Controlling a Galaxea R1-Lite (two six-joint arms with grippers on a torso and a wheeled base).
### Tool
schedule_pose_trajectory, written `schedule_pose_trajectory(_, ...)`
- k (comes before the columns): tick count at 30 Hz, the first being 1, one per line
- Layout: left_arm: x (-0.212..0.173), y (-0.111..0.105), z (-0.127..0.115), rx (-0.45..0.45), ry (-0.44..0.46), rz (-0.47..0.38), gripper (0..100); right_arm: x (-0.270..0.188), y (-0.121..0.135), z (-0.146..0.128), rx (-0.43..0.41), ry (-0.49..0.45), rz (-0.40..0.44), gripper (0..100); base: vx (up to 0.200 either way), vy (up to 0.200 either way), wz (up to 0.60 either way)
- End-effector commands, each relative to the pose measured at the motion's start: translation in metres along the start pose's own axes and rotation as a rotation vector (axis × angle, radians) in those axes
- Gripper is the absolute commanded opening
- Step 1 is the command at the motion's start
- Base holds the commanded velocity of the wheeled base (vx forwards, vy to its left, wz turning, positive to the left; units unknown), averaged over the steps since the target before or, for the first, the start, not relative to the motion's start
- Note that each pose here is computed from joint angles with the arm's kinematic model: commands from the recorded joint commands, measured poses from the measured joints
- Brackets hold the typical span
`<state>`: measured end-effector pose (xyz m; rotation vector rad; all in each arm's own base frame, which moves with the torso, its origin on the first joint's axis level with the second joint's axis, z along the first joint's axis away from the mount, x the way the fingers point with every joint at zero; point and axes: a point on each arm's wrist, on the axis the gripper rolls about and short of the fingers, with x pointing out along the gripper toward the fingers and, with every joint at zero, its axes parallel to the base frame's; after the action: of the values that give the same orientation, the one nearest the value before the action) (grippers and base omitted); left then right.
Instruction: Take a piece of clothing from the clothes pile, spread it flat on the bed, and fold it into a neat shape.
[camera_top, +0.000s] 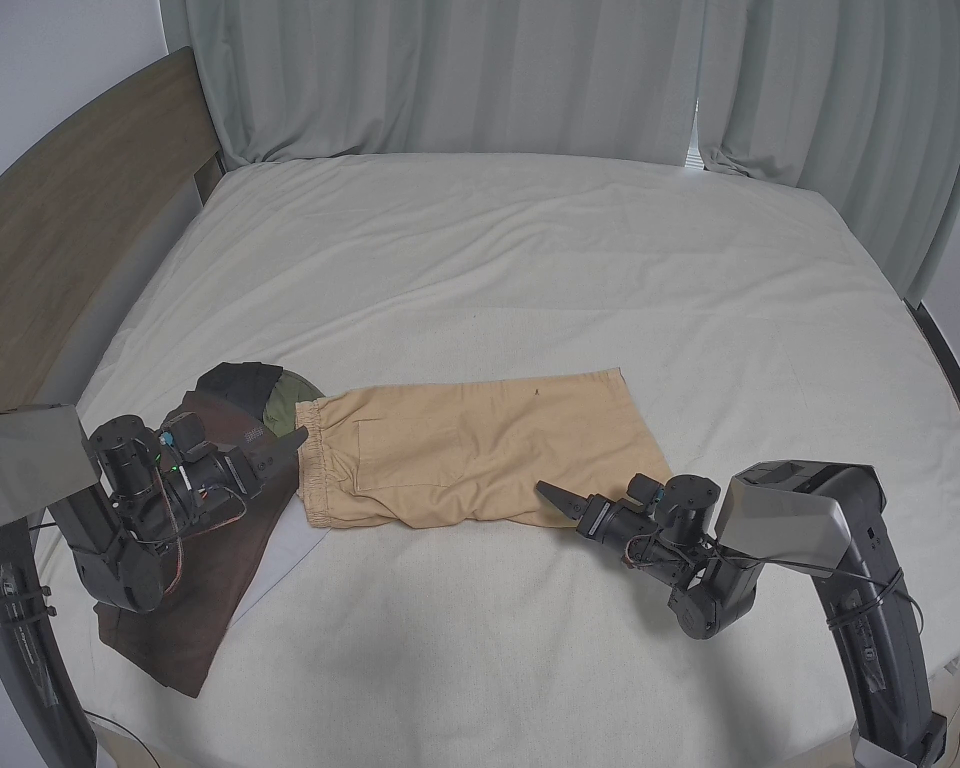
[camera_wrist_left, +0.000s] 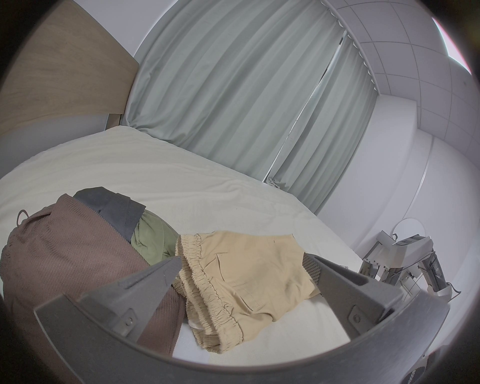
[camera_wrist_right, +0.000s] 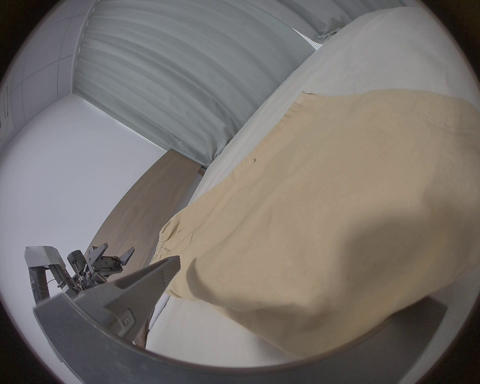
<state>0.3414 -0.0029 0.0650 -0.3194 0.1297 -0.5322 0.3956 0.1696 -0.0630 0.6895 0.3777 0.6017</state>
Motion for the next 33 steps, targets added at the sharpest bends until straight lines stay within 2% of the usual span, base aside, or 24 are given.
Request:
schedule_pose_trajectory(1, 0.0, 0.001, -0.001, -0.004, 0.002, 0.001, 100, 0.003, -0.01, -0.01, 0.012, 0.019, -0.018, 100, 0.0, 0.0, 0.0)
schedule_pose_trajectory(4, 0.0, 0.001, -0.001, -0.003, 0.002, 0.001, 100, 0.004, -0.009, -0.009, 0.012, 0.009, -0.015, 100, 0.0, 0.0, 0.0)
schedule_pose_trajectory(5, 0.001, 0.0, -0.001, -0.004, 0.002, 0.0, 100, 0.004, -0.01, -0.009, 0.012, 0.002, -0.023, 0, 0.0, 0.0, 0.0)
schedule_pose_trajectory(21, 0.001, 0.001, -0.002, -0.006, 0.004, 0.0, 100, 0.001, -0.006, -0.009, 0.008, -0.009, -0.025, 0, 0.0, 0.0, 0.0)
schedule_pose_trajectory(33, 0.001, 0.0, 0.001, -0.01, -0.005, -0.003, 100, -0.034, 0.014, -0.004, 0.023, 0.053, -0.075, 0, 0.0, 0.0, 0.0)
